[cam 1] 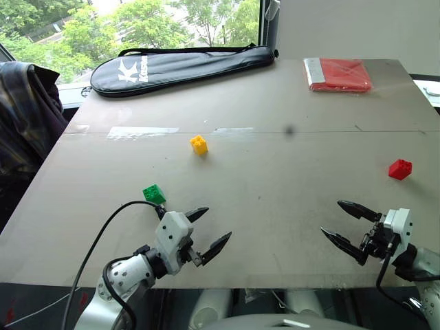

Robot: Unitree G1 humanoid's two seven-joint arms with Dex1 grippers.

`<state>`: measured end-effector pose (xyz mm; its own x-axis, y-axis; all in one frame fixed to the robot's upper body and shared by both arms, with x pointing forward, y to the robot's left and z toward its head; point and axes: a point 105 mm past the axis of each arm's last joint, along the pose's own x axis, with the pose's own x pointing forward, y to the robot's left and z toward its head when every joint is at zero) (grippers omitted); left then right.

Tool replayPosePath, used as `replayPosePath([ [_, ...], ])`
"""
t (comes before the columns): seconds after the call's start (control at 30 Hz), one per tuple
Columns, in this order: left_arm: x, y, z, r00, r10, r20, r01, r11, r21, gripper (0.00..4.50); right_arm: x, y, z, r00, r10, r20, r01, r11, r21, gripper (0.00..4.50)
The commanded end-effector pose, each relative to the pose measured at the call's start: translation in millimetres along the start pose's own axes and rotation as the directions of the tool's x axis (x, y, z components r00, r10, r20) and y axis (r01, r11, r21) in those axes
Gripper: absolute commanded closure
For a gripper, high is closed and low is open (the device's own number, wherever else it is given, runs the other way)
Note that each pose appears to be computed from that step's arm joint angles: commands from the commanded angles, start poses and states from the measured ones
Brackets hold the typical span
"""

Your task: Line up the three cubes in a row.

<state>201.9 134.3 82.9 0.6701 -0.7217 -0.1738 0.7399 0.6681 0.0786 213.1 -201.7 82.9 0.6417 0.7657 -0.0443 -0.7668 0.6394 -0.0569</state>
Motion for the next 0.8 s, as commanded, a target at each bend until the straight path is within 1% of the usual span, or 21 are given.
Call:
replayPosePath([
  [0.03,-1,4,7,1.0,0.009,0.028,-0.009,1.0,0.009,0.01,2,1,11,1.0,0.0,0.03,0.001,1.0,-0.027,0.0],
  [0.17,2,13,7,0.999,0.01,0.032,-0.011,1.0,0.009,0.01,2,-5,17,0.999,-0.033,0.038,0.034,0.999,-0.042,0.0],
  [0.27,3,15,7,0.999,-0.005,0.037,0.006,0.999,-0.033,0.01,2,-9,23,0.997,-0.051,0.049,0.054,0.997,-0.053,0.0],
  [0.33,4,11,10,0.998,-0.023,0.057,0.026,0.998,-0.051,0.01,2,-9,24,0.997,-0.065,0.05,0.066,0.997,-0.025,0.0],
  [0.43,5,8,10,0.998,-0.039,0.049,0.041,0.998,-0.051,0.01,-4,-11,21,0.995,-0.091,0.032,0.092,0.996,-0.01,0.0],
  [0.5,4,10,11,0.998,-0.053,0.035,0.054,0.998,-0.036,0.01,-10,-21,25,0.989,-0.144,0.035,0.144,0.99,-0.003,0.0],
  [0.57,4,15,16,0.997,-0.067,0.034,0.068,0.997,-0.034,0.01,-18,-35,28,0.976,-0.215,0.03,0.216,0.976,-0.029,0.0],
  [0.63,7,19,26,0.995,-0.077,0.058,0.079,0.996,-0.028,0.01,-31,-54,30,0.953,-0.302,0.016,0.303,0.952,-0.049,0.0],
  [0.7,12,17,35,0.99,-0.12,0.069,0.121,0.993,-0.015,0.01,-44,-75,29,0.908,-0.419,-0.008,0.418,0.906,-0.062,0.0],
  [0.77,16,10,41,0.98,-0.188,0.057,0.188,0.982,0.012,0.01,-56,-91,25,0.852,-0.523,-0.026,0.521,0.852,-0.048,0.0],
  [0.8,19,7,48,0.971,-0.229,0.063,0.228,0.973,0.021,0.01,-59,-98,22,0.822,-0.568,-0.038,0.566,0.823,-0.049,0.0],
])
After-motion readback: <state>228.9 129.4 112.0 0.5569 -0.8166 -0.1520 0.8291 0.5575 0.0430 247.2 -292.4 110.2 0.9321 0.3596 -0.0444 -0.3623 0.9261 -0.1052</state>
